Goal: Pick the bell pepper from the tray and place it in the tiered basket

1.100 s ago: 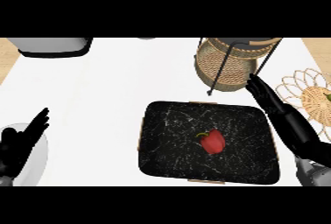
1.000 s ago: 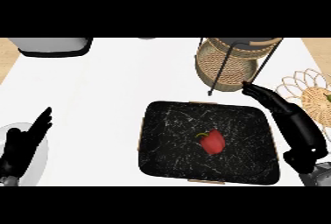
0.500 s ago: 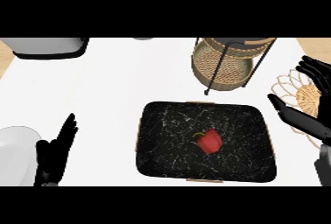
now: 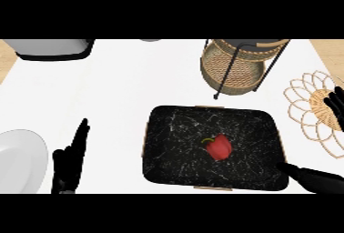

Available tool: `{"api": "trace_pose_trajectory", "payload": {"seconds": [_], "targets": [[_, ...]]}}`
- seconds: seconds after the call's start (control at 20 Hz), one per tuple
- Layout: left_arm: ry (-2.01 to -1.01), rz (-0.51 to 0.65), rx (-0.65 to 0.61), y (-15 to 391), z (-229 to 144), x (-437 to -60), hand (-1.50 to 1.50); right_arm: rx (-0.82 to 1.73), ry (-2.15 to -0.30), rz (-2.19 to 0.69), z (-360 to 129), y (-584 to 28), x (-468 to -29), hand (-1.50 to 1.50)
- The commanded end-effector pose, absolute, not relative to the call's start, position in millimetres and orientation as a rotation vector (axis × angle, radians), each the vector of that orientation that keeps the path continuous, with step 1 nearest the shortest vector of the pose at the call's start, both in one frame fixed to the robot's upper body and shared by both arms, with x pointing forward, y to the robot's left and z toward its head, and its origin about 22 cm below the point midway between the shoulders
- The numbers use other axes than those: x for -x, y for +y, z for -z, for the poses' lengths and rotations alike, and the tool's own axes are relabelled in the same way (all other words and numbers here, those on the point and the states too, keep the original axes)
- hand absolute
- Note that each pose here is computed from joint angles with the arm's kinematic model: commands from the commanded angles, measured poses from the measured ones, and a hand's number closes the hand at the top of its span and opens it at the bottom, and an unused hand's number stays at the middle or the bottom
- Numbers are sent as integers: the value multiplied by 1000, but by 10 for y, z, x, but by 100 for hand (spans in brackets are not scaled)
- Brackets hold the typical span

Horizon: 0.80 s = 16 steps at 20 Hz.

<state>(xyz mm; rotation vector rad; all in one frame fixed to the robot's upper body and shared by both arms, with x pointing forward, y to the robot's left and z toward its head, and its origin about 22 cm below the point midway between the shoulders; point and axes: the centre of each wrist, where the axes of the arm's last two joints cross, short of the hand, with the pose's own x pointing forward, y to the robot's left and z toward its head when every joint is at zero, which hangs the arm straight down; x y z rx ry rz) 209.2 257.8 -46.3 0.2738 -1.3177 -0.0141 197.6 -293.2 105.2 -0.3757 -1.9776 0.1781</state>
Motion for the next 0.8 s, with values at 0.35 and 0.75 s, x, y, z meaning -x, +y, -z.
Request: {"api": "trace_pose_trajectory", "payload": {"seconds": [0.35,0.75], "targets": [[-1301,-2,-262,2558,507,-2052,0,770,-1569,-796,-1538,-2745,-1510,-150],[-1305,9,-264,2481,494,-2130,0,940,-1470,-787,-1545,-2145,-1338,-150]]}}
